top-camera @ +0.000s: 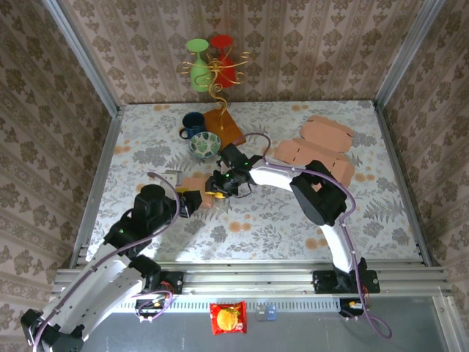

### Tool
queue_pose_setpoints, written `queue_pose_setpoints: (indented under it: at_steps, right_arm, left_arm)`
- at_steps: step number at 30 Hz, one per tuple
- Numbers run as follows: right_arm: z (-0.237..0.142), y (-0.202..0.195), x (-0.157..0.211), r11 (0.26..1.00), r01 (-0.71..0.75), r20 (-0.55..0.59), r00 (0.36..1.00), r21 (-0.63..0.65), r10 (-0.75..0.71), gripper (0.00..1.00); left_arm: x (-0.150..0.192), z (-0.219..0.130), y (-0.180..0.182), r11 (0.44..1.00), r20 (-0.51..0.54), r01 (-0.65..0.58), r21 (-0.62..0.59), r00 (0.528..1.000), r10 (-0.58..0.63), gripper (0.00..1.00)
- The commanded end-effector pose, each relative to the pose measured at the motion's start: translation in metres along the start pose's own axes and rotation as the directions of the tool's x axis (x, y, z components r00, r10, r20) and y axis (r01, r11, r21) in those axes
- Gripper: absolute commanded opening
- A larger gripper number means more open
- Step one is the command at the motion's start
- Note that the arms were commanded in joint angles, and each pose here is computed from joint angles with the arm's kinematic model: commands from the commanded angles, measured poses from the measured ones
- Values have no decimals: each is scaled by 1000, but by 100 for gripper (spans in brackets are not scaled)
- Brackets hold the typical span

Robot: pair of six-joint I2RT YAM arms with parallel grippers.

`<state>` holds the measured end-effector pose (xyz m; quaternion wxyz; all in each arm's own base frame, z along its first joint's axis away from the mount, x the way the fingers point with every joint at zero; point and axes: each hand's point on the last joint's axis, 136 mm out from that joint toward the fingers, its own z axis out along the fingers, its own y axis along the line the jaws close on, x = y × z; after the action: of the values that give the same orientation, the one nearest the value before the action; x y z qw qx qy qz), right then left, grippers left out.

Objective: Fold the paper box

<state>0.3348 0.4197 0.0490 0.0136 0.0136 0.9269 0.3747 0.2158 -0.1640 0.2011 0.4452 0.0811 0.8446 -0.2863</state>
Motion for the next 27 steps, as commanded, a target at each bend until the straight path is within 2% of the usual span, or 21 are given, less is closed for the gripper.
queue_pose_setpoints:
  at_steps: [1, 8, 11, 14, 17, 20, 24, 27]
  right_arm:
    - [15, -3, 6, 999, -26, -39, 999, 23, 27, 35]
    - [-31, 28, -3, 997, 73, 36, 997, -19, -73, 49]
    - [-68, 36, -8, 994, 99, 97, 991, -36, -95, 52]
    - [-111, 27, -15, 995, 94, 167, 982, -23, -89, 54]
    - [-158, -12, -30, 1000, 14, 255, 967, 14, -17, 53]
    - [-208, -77, -50, 987, -152, 368, 921, 43, 126, 52]
    - [-258, -169, -75, 912, -410, 478, 807, 33, 346, 50]
    - [-278, -215, -96, 845, -533, 512, 714, -46, 478, 49]
  left_arm:
    - [-4, -5, -3, 1000, 5, -2, 11, 1000, 2, 49]
    - [-4, 4, -15, 996, 11, 19, 88, 1000, -20, 52]
    - [-6, 16, -22, 989, 9, 40, 144, 999, -41, 53]
    - [-13, 30, -24, 986, 28, 55, 160, 998, -60, 53]
    - [-20, 45, -25, 985, 34, 71, 157, 996, -78, 52]
    - [-20, 64, -35, 982, -16, 56, 182, 998, -54, 50]
    - [-16, 97, -53, 973, -83, 69, 219, 995, -52, 47]
    - [-12, 121, -65, 967, -133, 118, 227, 987, -89, 47]
